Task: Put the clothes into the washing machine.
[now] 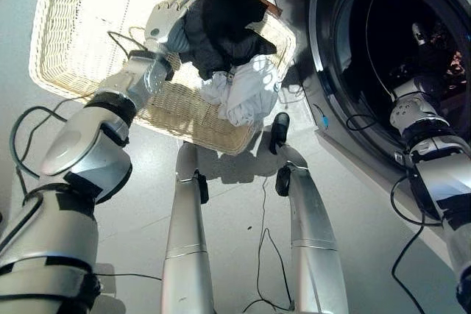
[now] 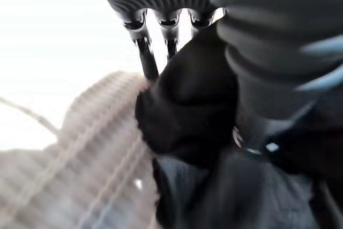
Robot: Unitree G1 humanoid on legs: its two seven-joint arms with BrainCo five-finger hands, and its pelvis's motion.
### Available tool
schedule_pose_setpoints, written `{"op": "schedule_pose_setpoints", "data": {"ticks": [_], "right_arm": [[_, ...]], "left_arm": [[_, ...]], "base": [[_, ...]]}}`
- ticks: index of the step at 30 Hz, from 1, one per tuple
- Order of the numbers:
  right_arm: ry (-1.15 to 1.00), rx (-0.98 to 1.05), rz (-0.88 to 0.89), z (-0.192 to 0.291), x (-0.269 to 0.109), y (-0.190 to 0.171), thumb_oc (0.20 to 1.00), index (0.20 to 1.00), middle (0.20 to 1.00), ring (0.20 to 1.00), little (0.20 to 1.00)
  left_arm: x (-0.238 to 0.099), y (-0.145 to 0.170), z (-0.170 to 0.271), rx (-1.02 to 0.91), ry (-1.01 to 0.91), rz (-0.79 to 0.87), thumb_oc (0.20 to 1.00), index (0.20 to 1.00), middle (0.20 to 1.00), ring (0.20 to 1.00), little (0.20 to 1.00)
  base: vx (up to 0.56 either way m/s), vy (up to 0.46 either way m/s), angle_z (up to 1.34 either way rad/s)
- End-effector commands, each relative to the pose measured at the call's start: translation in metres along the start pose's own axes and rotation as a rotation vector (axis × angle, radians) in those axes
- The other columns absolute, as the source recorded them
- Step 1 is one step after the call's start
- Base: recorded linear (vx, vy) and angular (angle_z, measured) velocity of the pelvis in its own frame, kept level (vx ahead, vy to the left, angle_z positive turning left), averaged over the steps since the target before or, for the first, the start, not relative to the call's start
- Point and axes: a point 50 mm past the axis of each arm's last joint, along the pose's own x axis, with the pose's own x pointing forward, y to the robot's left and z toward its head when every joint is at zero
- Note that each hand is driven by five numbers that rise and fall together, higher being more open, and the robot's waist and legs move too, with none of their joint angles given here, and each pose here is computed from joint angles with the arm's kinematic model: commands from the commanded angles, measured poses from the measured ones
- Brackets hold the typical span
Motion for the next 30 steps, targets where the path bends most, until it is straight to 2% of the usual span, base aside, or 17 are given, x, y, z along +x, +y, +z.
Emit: {"op": "schedule_pose_setpoints", "data": {"ticks": [1, 5, 10, 15, 23, 30], "right_arm": [[-0.062, -0.028, 0.030, 0.007, 0.000, 0.006, 1.000, 1.000, 1.000, 1.000, 1.000], [-0.055, -0.026, 0.063, 0.003, -0.002, 0.008, 1.000, 1.000, 1.000, 1.000, 1.000], [-0.053, -0.009, 0.163, -0.005, -0.007, 0.015, 1.000, 1.000, 1.000, 1.000, 1.000], [-0.034, 0.089, 0.265, -0.022, -0.019, 0.015, 1.000, 1.000, 1.000, 1.000, 1.000], [-0.017, 0.192, 0.317, -0.051, -0.050, 0.009, 1.000, 1.000, 1.000, 1.000, 1.000], [-0.054, 0.265, 0.344, -0.055, -0.078, 0.005, 1.000, 1.000, 1.000, 1.000, 1.000]], "left_arm": [[-0.012, -0.041, 0.011, -0.039, 0.014, -0.175, 0.200, 0.200, 0.200, 0.200, 0.200], [-0.012, -0.038, 0.010, -0.095, 0.035, -0.108, 0.200, 0.200, 0.200, 0.200, 0.200], [-0.014, -0.028, 0.005, -0.287, 0.088, 0.055, 0.200, 0.200, 0.200, 0.200, 0.200], [-0.023, -0.021, 0.001, -0.492, 0.104, 0.248, 0.200, 0.200, 0.200, 0.200, 0.200], [-0.048, -0.019, 0.015, -0.706, 0.036, 0.533, 0.200, 0.200, 0.200, 0.200, 0.200], [-0.072, -0.025, 0.051, -0.816, -0.120, 0.649, 0.200, 0.200, 0.200, 0.200, 0.200]], "base": [[-0.01, 0.002, -0.04], [0.00, -0.003, -0.01], [0.00, 0.000, 0.00], [0.00, -0.006, 0.00], [0.00, 0.000, 0.00], [-0.01, -0.006, 0.06]]}}
